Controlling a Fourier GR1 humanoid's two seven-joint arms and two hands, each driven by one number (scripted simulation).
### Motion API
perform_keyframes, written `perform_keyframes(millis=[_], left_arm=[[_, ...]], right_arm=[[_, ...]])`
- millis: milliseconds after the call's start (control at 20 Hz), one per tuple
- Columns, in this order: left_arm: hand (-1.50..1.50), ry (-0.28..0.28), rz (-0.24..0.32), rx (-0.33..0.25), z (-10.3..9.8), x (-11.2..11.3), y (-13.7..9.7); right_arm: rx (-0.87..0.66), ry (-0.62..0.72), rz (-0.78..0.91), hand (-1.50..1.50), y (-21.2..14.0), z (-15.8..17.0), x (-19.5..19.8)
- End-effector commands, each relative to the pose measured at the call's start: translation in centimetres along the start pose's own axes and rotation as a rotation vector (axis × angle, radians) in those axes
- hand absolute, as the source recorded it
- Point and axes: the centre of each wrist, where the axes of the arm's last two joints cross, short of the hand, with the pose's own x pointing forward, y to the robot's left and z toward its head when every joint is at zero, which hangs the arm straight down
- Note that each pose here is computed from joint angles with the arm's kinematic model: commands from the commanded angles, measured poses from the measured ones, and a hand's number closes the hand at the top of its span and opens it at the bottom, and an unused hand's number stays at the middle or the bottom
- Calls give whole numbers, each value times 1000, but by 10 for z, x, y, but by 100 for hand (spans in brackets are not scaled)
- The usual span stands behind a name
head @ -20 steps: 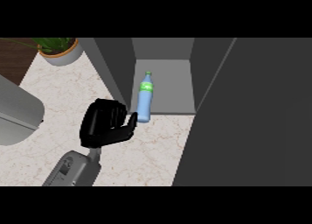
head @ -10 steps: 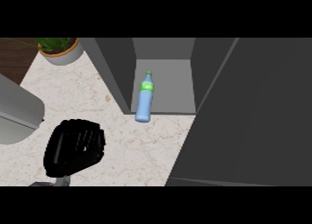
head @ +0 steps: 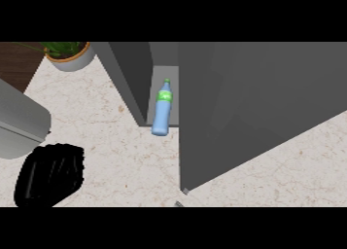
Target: Pick up the bottled water, place it into the cabinet and close the cabinet
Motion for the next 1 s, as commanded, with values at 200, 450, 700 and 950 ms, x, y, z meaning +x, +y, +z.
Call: perform_keyframes(millis=[200,450,700,950], left_arm=[[150,2,-6,-18,20,9,20],[150,-10,-7,-8,21,26,37],[150,18,-17,-16,23,26,52],[150,-15,-25,-10,36,29,62]], right_arm=[[-56,-78,41,150,25,-65,2],[-162,-48,-7,150,10,-82,4],[-222,21,-84,150,-21,-131,6],[-188,79,-201,150,-66,-169,-28]])
